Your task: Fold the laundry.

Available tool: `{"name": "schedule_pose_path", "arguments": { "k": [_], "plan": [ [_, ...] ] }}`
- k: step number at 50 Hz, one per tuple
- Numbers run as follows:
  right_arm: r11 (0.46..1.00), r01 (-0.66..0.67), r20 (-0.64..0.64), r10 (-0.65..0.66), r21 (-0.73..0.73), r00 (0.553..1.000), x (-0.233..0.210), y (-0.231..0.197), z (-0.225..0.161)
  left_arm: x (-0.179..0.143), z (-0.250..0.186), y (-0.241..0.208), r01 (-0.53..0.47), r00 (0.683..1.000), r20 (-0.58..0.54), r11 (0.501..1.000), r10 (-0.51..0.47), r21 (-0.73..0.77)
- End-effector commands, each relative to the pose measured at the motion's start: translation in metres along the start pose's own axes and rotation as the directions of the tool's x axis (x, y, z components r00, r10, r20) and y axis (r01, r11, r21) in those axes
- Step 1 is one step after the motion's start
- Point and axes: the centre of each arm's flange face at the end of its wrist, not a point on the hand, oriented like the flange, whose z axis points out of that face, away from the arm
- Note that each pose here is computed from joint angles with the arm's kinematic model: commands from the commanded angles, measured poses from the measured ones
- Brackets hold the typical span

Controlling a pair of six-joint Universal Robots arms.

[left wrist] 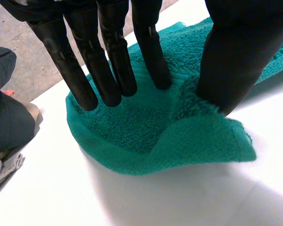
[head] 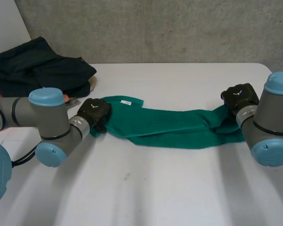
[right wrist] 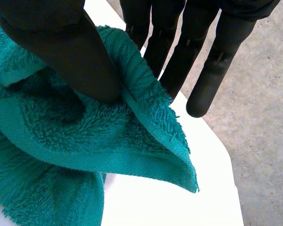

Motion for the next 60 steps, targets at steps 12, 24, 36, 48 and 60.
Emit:
{"name": "schedule_pose_path", "arguments": {
  "k": [12,24,36,48,60],
  "plan": [
    [0.995,0.095,-0.055,-0.093,0.042,0.994,0.032,-0.035,-0.018,-0.041,-0.034,-0.1,-0.085,0.981,0.188,0.977,0.048,0.196],
    [0.952,0.307,0.03,-0.307,0.014,0.951,0.079,-0.096,-0.108,-0.06,-0.135,-0.183,-0.096,0.97,0.244,0.95,0.022,0.297],
    [0.949,0.303,0.166,-0.287,-0.086,0.944,0.101,-0.069,-0.111,-0.045,-0.139,-0.146,-0.036,0.988,0.149,0.998,0.028,0.051],
    [0.977,0.213,-0.113,-0.209,0.017,0.971,0.122,-0.074,-0.019,-0.076,-0.047,-0.175,-0.194,0.947,0.311,0.911,0.078,0.364],
    [0.742,0.188,-0.534,0.26,0.644,0.804,0.188,-0.177,-0.024,-0.114,-0.064,-0.278,-0.37,0.866,0.481,0.475,-0.135,0.798]
  ]
}}
